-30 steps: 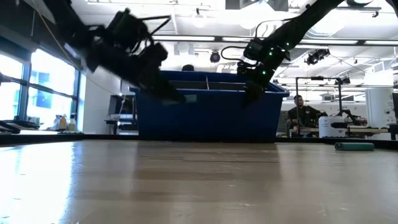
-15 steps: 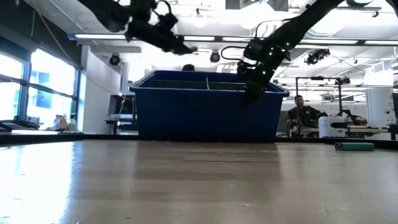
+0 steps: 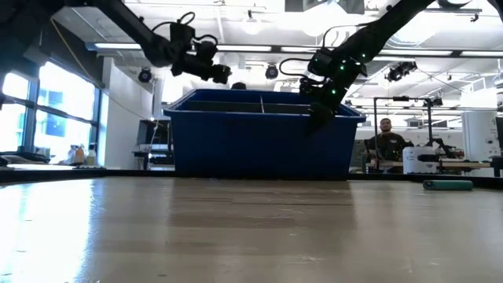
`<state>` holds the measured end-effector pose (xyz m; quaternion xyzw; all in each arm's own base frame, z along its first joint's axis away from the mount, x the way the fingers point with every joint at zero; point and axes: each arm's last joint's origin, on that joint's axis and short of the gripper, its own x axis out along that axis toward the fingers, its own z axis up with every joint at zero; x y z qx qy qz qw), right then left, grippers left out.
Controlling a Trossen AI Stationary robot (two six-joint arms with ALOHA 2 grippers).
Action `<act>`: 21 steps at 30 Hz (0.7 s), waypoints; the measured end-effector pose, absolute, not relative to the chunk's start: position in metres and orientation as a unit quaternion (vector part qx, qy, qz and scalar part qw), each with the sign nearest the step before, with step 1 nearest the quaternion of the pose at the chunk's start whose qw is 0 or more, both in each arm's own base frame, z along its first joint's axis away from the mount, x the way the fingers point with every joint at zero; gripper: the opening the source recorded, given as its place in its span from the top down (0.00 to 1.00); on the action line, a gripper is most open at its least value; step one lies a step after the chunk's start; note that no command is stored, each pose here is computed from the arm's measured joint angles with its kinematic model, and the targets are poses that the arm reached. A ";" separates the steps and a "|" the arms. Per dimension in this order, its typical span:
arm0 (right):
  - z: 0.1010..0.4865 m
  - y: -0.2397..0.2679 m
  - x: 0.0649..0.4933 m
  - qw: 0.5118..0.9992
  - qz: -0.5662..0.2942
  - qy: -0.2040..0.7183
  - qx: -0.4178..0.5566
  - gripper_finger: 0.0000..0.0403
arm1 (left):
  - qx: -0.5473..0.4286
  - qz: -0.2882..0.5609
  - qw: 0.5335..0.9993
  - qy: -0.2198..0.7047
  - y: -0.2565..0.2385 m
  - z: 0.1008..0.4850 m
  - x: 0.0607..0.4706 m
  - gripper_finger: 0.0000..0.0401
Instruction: Sort blocks
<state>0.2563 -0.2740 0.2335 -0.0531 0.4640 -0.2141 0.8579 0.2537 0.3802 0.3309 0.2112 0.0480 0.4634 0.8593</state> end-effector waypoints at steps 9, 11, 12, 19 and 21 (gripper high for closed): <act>0.235 -0.275 0.258 0.858 -0.199 0.463 -0.098 0.52 | 0.204 0.490 0.847 0.033 0.396 0.331 0.238 0.54; 0.237 -0.277 0.259 0.856 -0.187 0.461 -0.139 0.52 | 0.202 0.482 0.852 0.029 0.394 0.337 0.235 0.53; 0.237 -0.278 0.259 0.856 -0.184 0.460 -0.149 0.52 | 0.203 0.476 0.855 0.024 0.392 0.341 0.234 0.53; 0.238 -0.278 0.260 0.855 -0.183 0.458 -0.159 0.52 | 0.224 0.389 0.893 -0.038 0.351 0.387 0.226 0.54; 0.238 -0.278 0.260 0.855 -0.182 0.458 -0.158 0.52 | 0.230 0.362 0.902 -0.045 0.334 0.395 0.224 0.56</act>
